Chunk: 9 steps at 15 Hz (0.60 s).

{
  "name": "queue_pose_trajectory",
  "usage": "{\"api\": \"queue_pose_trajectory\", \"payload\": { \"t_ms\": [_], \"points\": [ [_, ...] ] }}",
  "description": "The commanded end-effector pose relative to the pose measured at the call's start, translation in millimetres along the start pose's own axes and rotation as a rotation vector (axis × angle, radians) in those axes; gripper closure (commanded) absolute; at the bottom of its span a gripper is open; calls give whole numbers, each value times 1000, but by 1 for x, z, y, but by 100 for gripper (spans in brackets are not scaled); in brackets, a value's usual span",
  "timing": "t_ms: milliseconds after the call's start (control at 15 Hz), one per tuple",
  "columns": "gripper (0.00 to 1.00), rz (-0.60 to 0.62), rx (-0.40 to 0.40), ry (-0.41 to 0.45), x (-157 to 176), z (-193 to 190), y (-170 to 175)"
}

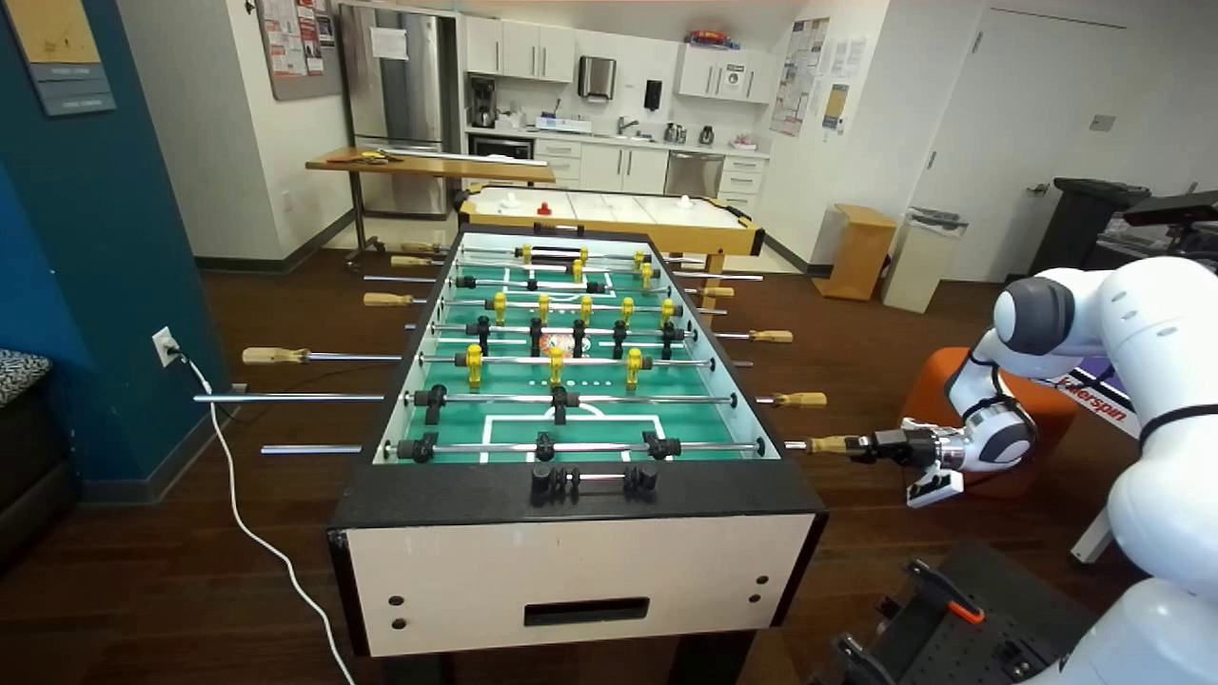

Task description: Twist the first rod of the foosball table

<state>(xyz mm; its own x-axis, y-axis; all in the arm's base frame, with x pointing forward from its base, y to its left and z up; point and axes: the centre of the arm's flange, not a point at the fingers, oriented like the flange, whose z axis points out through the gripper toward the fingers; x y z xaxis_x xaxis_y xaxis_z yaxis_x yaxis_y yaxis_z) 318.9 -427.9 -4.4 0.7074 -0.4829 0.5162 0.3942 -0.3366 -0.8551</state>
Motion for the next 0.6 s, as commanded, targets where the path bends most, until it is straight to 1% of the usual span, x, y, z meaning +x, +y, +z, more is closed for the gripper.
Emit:
{"api": "queue_pose_trajectory", "payload": {
  "t_ms": [0, 67, 267, 333, 533],
  "points": [
    [32, -95, -95, 33, 5, -4, -14],
    [27, -114, -119, 36, 6, -6, -16],
    [2, -114, -193, 44, 11, -16, -25],
    [0, -113, -226, 46, 13, -20, -29],
    [0, -111, -299, 42, 21, -30, -51]
  ]
}}
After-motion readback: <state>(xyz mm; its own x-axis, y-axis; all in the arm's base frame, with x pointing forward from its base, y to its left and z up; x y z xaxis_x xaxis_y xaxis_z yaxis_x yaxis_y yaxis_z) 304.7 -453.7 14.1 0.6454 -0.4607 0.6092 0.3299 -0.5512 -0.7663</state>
